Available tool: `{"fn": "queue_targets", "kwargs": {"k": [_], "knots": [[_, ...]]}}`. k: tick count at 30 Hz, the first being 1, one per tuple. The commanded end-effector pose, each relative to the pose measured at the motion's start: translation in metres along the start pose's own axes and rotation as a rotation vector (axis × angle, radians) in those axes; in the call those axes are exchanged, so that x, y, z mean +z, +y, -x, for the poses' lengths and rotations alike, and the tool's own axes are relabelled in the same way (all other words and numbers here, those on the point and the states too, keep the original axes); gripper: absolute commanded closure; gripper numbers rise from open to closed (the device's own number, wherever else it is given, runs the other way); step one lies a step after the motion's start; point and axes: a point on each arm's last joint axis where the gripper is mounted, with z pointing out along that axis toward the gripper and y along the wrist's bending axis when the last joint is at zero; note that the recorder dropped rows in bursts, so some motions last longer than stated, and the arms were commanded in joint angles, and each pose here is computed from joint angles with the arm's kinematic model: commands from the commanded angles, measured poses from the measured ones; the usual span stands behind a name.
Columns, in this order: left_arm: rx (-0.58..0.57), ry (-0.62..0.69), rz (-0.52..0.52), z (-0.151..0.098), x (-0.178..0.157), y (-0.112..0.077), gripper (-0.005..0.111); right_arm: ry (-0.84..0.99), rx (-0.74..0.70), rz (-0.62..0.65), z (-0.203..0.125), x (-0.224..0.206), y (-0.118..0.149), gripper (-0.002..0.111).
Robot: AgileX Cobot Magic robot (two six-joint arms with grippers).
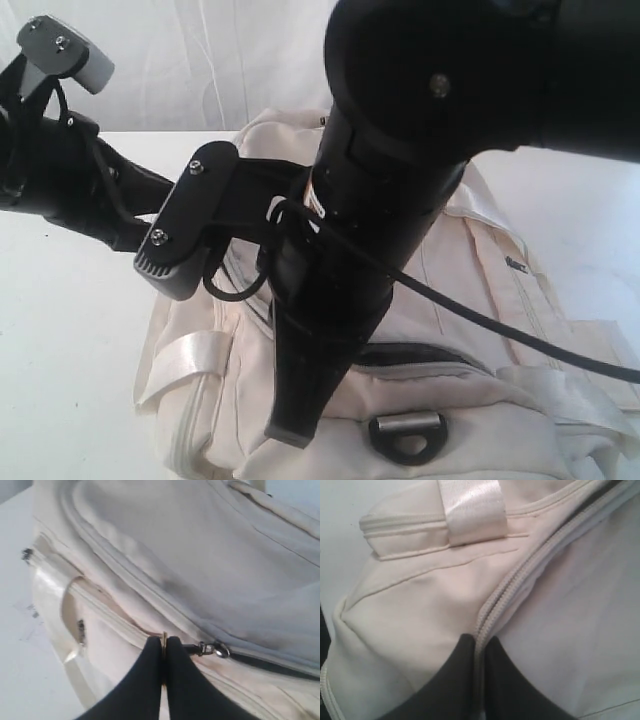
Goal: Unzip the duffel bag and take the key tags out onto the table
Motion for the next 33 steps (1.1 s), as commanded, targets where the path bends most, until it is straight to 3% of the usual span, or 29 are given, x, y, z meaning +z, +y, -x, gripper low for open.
{"fn": "queue_targets", "kwargs": {"k": [1, 4, 10, 13, 17, 19, 23, 26, 31, 33], "knots": [[-0.019, -0.033, 0.117, 0.001, 0.013, 0.016, 0.107, 0.086, 0.015, 0.057, -0.014, 0.004, 0.009, 0.108], [-0.03, -0.017, 0.145, -0.001, 0.026, 0.024, 0.107, 0.102, 0.035, 0.071, -0.032, 0.005, 0.016, 0.108], [-0.025, -0.002, 0.054, 0.022, 0.042, 0.029, 0.107, 0.112, 0.111, 0.007, -0.093, -0.014, 0.033, 0.108], [-0.012, -0.016, 0.031, 0.034, 0.042, 0.03, 0.107, 0.112, 0.165, -0.079, -0.128, -0.023, 0.038, 0.108], [-0.01, -0.015, 0.022, 0.036, 0.043, 0.031, 0.107, 0.085, 0.28, -0.285, -0.162, -0.034, 0.033, 0.108], [-0.008, 0.0, -0.005, 0.035, 0.043, 0.028, 0.107, 0.074, 0.293, -0.325, -0.174, -0.035, 0.033, 0.108], [0.049, 0.067, -0.141, 0.031, 0.041, 0.016, 0.107, -0.051, 0.313, -0.263, -0.168, -0.037, 0.039, 0.106], [0.095, 0.089, -0.217, 0.031, 0.035, 0.009, 0.107, -0.185, 0.297, -0.22, -0.154, -0.042, 0.041, 0.091], [0.157, 0.088, -0.282, 0.038, 0.02, 0.0, 0.107, -0.353, 0.287, -0.241, -0.136, -0.068, 0.036, 0.045], [0.194, 0.082, -0.307, 0.041, 0.013, -0.003, 0.107, -0.441, 0.254, -0.264, -0.127, -0.082, 0.033, 0.043]]}}
